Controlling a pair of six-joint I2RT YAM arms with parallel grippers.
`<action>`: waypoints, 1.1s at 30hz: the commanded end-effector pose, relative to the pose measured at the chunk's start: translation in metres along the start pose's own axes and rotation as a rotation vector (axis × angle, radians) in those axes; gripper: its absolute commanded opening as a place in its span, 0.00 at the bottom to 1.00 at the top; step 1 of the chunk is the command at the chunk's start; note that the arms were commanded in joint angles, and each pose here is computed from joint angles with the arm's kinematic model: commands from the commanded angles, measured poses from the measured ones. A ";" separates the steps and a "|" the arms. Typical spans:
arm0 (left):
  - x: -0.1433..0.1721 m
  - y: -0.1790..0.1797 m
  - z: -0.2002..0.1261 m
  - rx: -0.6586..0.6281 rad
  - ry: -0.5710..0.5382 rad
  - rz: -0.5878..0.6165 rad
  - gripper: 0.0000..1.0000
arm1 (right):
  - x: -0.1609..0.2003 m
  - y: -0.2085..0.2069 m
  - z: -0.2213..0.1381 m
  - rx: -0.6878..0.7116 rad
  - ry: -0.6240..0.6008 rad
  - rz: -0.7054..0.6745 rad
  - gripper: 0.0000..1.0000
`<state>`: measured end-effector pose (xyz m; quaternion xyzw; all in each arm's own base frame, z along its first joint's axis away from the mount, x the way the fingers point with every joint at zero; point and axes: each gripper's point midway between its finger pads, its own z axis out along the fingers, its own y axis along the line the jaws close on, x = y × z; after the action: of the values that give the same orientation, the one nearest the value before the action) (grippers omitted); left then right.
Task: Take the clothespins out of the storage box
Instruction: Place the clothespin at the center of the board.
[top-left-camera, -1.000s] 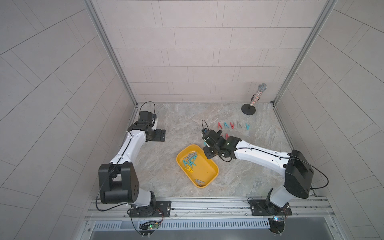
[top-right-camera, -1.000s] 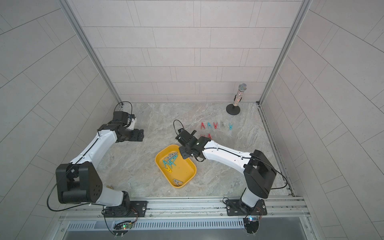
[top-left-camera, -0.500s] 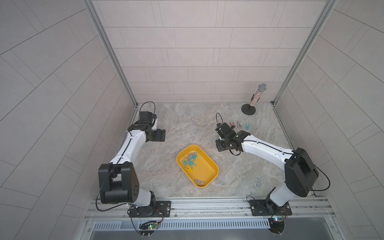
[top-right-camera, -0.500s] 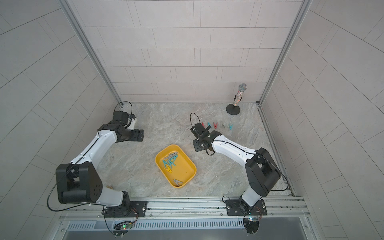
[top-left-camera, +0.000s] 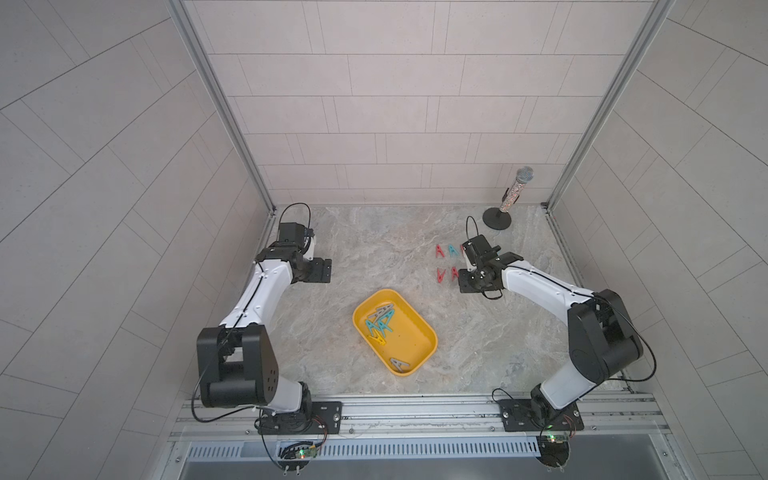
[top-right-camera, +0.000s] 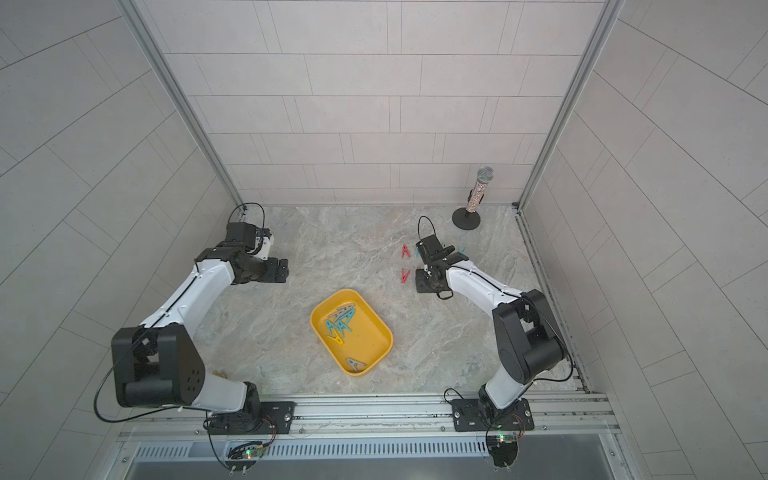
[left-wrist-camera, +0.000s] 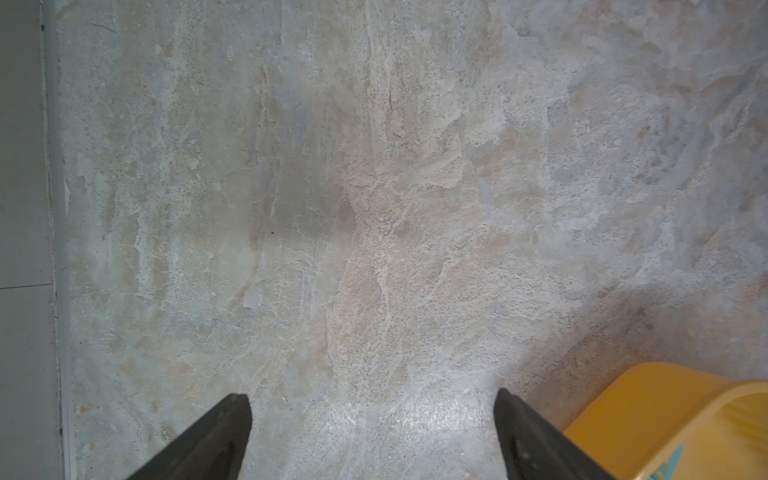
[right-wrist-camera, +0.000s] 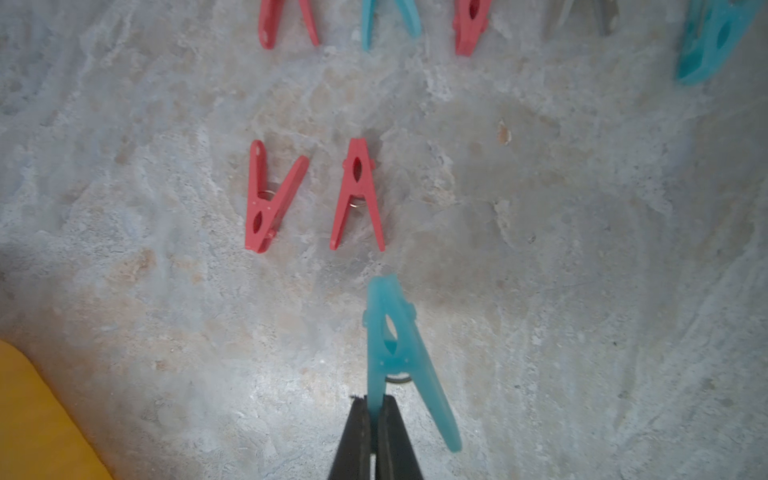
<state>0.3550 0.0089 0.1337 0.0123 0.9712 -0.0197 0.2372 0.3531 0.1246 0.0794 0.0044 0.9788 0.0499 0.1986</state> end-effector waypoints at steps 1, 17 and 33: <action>0.004 0.001 0.001 0.001 0.018 -0.003 0.99 | 0.004 -0.007 0.007 -0.002 0.051 0.012 0.00; 0.003 0.002 -0.002 -0.006 0.010 -0.002 0.99 | -0.019 -0.036 0.043 0.029 0.123 0.077 0.00; 0.003 0.003 -0.004 -0.007 0.004 -0.003 0.99 | -0.042 -0.031 0.065 0.015 0.125 0.094 0.02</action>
<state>0.3549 0.0087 0.1336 0.0124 0.9712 -0.0203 0.2369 0.4163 0.1015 0.0366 0.0452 0.9870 0.0572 0.1434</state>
